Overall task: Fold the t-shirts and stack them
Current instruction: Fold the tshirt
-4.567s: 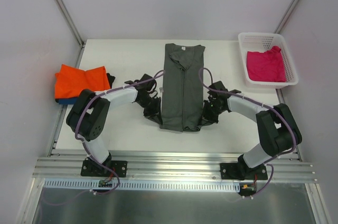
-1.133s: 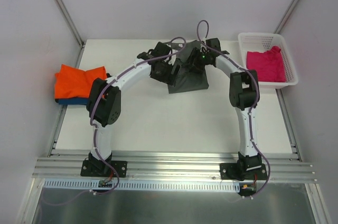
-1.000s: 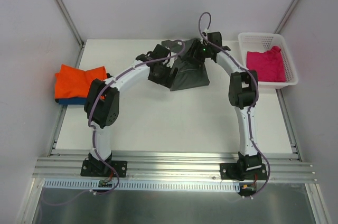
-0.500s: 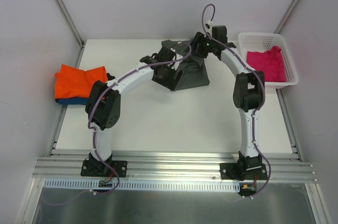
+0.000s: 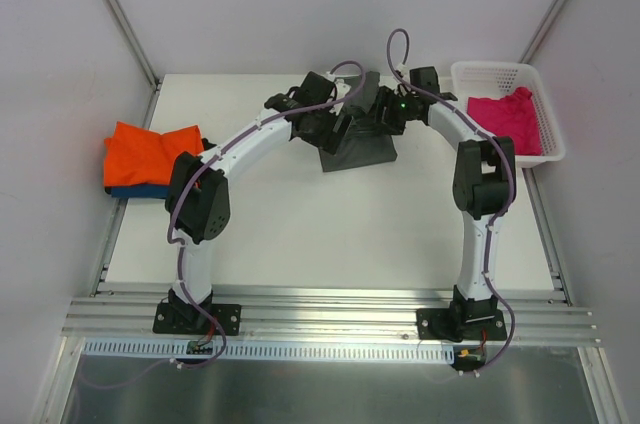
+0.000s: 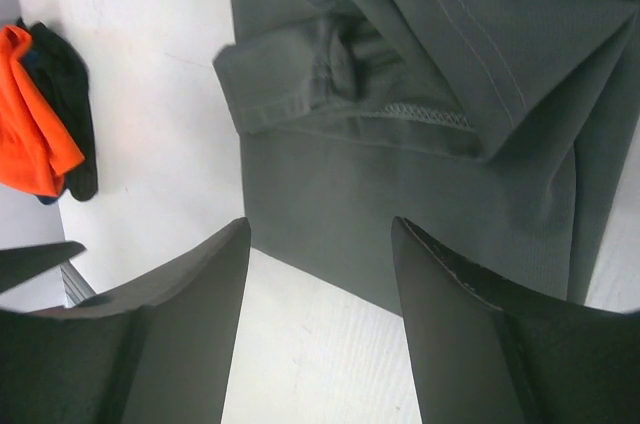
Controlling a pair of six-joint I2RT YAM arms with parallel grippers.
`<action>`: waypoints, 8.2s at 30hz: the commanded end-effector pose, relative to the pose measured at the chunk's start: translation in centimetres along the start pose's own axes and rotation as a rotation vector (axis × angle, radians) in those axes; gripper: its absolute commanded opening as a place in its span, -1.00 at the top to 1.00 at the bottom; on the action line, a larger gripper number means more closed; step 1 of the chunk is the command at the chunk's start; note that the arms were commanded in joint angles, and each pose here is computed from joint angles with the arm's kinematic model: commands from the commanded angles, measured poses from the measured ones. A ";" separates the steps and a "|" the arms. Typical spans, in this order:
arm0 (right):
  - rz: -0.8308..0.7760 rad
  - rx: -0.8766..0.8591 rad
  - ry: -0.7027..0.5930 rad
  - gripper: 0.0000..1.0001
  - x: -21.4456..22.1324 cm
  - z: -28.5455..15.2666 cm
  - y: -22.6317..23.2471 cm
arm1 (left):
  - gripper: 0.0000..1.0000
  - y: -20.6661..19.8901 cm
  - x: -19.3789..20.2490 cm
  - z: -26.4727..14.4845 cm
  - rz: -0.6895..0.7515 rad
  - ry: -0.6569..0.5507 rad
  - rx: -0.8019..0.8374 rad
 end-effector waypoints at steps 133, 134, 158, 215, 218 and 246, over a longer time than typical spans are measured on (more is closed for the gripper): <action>0.220 0.102 0.452 -0.49 13.7 -6.1 -2.6 | -0.58 -3.4 3.8 7.4 -0.514 0.346 0.597; 0.220 0.102 0.450 -0.49 13.6 -6.0 -2.7 | -0.59 -3.4 4.1 7.7 -0.517 0.355 0.594; 0.144 0.122 0.457 -0.51 14.5 -6.4 -2.3 | -0.60 1.2 -3.1 8.7 -0.461 0.101 0.472; 0.135 0.116 0.438 -0.52 13.3 -4.3 -2.6 | 0.00 -2.7 -1.2 9.9 -0.468 0.188 0.542; 0.132 0.114 0.435 -0.53 13.2 -4.3 -2.5 | 0.12 -2.7 -1.1 10.2 -0.470 0.191 0.543; 0.124 0.098 0.434 -0.53 13.3 -4.4 -2.2 | 1.00 0.0 -5.2 10.1 -0.423 0.023 0.434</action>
Point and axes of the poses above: each gripper's point midway between its finger pads, its own z axis out along the fingers, its own y axis along the line the jaws close on, x = y × z, the point moved 3 cm from there along -z, back along the fingers, and after that the axes turned 7 degrees about -z, right-handed, at the moved point
